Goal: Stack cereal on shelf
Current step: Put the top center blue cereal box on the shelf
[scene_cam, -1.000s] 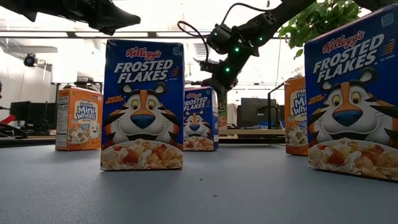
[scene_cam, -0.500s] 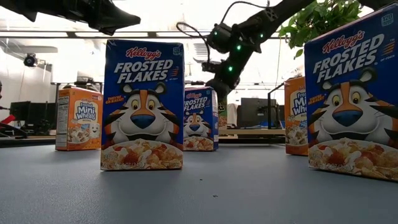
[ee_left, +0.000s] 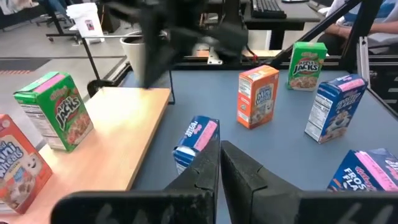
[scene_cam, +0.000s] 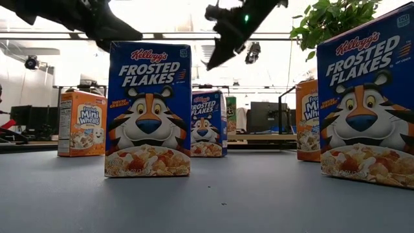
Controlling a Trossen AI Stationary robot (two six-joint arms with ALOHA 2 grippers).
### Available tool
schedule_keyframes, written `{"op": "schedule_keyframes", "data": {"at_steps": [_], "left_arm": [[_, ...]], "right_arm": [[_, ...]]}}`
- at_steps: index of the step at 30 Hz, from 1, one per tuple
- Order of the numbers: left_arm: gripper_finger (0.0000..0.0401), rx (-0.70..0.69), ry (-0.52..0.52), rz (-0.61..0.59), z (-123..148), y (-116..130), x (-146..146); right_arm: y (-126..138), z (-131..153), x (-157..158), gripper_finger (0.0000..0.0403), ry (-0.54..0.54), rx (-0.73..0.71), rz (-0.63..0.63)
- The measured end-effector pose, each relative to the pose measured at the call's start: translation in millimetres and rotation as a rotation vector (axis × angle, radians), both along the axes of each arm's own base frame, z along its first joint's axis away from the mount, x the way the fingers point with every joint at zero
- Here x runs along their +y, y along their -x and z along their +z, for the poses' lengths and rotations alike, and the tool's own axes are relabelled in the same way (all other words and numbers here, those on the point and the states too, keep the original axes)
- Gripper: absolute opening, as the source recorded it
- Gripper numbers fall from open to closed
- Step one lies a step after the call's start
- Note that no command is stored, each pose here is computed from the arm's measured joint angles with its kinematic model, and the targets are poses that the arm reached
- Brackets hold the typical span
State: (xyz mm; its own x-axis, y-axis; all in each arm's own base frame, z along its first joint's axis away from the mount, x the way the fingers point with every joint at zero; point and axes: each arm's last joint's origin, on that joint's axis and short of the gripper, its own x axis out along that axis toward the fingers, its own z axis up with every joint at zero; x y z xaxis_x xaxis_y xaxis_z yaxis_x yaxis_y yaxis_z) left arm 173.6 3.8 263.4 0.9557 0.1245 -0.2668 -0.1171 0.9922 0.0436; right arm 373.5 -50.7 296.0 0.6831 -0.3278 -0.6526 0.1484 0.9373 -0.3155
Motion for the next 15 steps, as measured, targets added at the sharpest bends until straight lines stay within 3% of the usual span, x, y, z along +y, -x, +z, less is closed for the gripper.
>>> {"op": "schedule_keyframes", "data": {"at_steps": [4,10,15], "left_arm": [[0.0,0.001,0.002,0.001,-0.4,-0.7,0.0],[0.0,0.002,-0.007,-0.002,-0.4,-0.8,0.0],[0.0,0.006,-0.032,-0.009,-0.4,-0.8,0.0]], "right_arm": [[-1.2,2.5,34.4,0.0009,-0.028,-0.017,0.067],[-1.4,-0.9,55.7,0.0015,-0.126,-0.033,0.024],[1.1,-11.5,54.3,0.007,-0.211,0.022,-0.073]]}}
